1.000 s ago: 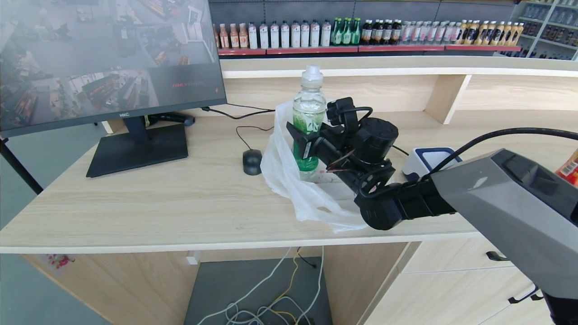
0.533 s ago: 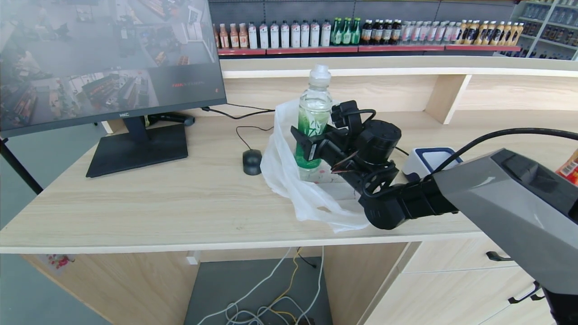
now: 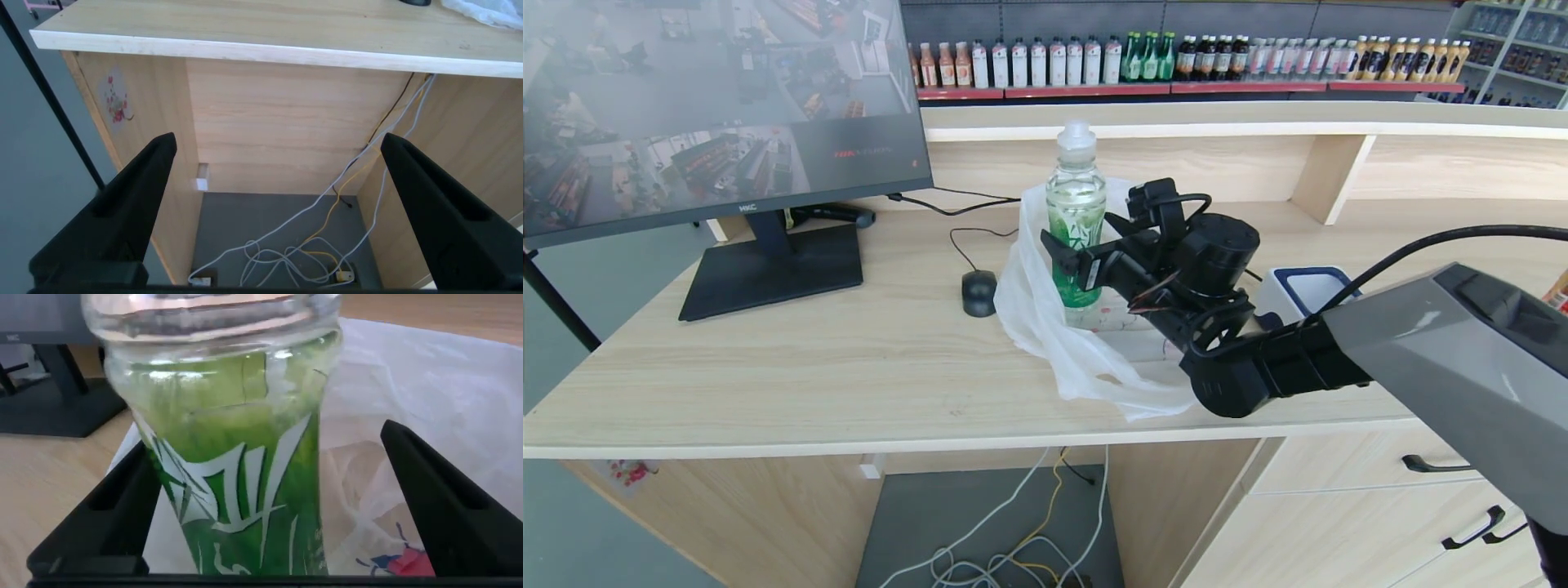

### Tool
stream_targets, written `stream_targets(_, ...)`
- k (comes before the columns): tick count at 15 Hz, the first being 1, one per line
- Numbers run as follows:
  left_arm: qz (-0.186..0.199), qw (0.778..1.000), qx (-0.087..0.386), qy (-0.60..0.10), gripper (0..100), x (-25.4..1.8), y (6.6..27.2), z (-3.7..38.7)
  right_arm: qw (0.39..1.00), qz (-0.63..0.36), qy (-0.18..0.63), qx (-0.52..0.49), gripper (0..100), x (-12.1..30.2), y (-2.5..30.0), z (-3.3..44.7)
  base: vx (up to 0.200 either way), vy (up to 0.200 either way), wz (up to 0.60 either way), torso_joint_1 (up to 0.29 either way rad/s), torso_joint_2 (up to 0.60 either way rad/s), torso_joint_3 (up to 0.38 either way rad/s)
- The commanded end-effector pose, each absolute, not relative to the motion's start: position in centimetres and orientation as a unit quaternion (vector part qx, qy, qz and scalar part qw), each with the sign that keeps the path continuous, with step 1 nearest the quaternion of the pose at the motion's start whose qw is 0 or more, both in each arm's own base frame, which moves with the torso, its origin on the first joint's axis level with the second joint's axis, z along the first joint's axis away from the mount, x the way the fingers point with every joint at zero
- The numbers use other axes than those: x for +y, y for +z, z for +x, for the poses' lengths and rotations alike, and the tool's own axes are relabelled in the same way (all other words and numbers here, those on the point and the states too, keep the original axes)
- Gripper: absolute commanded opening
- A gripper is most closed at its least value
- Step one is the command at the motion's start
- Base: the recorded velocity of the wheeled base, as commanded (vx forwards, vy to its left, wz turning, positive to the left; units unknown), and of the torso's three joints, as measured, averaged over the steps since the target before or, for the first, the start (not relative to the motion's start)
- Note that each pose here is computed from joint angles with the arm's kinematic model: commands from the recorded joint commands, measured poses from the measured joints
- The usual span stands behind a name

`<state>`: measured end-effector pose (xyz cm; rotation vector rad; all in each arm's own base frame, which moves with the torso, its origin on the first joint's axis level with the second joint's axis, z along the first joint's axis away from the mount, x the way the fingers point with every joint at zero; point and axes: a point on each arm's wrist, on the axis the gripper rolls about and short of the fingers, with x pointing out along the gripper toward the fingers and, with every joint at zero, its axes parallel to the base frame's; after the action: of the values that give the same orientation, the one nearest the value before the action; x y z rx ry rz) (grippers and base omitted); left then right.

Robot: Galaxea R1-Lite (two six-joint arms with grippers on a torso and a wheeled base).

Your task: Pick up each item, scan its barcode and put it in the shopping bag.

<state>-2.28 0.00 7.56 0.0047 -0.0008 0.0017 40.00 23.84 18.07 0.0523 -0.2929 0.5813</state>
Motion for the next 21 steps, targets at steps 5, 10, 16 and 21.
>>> stream_targets(5, 0.002, 1.000, -0.001, 0.002, 100, 0.0, 7.6, -2.3, 0.943, 0.031, 0.283, -0.172, 100, 21.7, 21.3, 36.8, 0.000, 0.000, 0.00, 0.000, 0.00, 0.000)
stream_targets(10, 0.002, 1.000, -0.001, 0.001, 100, 0.0, 7.6, -2.3, 0.941, 0.031, 0.287, -0.177, 100, 18.8, 22.3, 30.7, 0.000, 0.000, 0.00, 0.000, 0.00, 0.000)
stream_targets(16, 0.002, 1.000, -0.001, 0.001, 100, 0.0, 7.6, -2.3, 0.946, 0.027, 0.281, -0.161, 100, 16.6, 19.7, 22.9, 0.000, 0.000, 0.00, 0.000, 0.00, 0.000)
stream_targets(21, 0.002, 1.000, -0.001, 0.001, 100, 0.0, 7.6, -2.3, 0.952, 0.041, 0.254, -0.166, 100, 16.1, 19.5, 20.0, 0.000, 0.000, 0.00, 0.000, 0.00, 0.000)
